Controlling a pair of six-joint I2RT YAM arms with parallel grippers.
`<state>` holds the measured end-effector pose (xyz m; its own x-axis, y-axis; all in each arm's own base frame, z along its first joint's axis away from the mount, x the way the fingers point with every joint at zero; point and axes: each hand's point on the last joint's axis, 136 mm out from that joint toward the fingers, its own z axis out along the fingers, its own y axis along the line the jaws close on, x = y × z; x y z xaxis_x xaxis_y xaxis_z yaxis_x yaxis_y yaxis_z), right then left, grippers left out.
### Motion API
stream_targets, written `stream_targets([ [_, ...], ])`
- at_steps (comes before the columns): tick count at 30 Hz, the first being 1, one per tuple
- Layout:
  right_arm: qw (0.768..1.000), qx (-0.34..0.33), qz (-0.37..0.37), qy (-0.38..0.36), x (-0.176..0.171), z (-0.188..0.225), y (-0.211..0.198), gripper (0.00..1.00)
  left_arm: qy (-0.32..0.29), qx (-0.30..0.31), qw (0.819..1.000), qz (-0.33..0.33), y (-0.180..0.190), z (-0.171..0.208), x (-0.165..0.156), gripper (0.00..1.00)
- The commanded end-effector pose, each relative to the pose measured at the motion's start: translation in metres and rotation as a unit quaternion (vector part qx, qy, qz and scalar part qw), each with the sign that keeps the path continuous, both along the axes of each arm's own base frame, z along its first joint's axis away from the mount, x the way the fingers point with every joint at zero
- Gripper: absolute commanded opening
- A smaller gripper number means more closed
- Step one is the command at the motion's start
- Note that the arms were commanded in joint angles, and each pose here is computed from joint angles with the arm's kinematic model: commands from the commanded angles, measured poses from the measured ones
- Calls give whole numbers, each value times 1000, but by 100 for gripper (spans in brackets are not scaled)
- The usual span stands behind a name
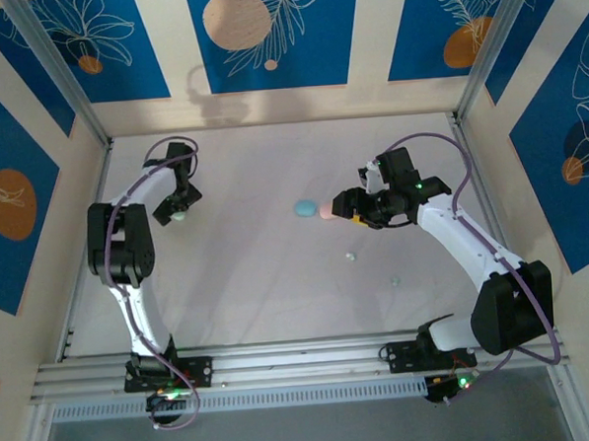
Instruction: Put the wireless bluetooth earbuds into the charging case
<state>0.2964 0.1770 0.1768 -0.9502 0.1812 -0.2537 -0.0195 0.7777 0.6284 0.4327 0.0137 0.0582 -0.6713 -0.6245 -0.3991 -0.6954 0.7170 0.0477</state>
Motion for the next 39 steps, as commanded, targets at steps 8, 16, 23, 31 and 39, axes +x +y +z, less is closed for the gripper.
stream_targets([
  [8, 1000, 13, 8, 4, -9, 7, 1, 65, 8, -23, 1000, -11, 5, -18, 21, 73],
  [16, 1000, 14, 7, 6, -8, 7, 2, 65, 19, -21, 1000, -8, 12, -29, 21, 66],
  [23, 1000, 13, 6, 9, -8, 6, 2, 65, 22, -31, 999, -16, 10, -29, 20, 51],
  [31, 1000, 16, 9, 14, -8, 1, 4, 65, -1, -95, 995, -32, -18, -18, 8, 41],
  [39, 1000, 7, 1, 11, -6, -4, 2, 65, 18, -163, 986, -9, -88, -26, -60, 40],
])
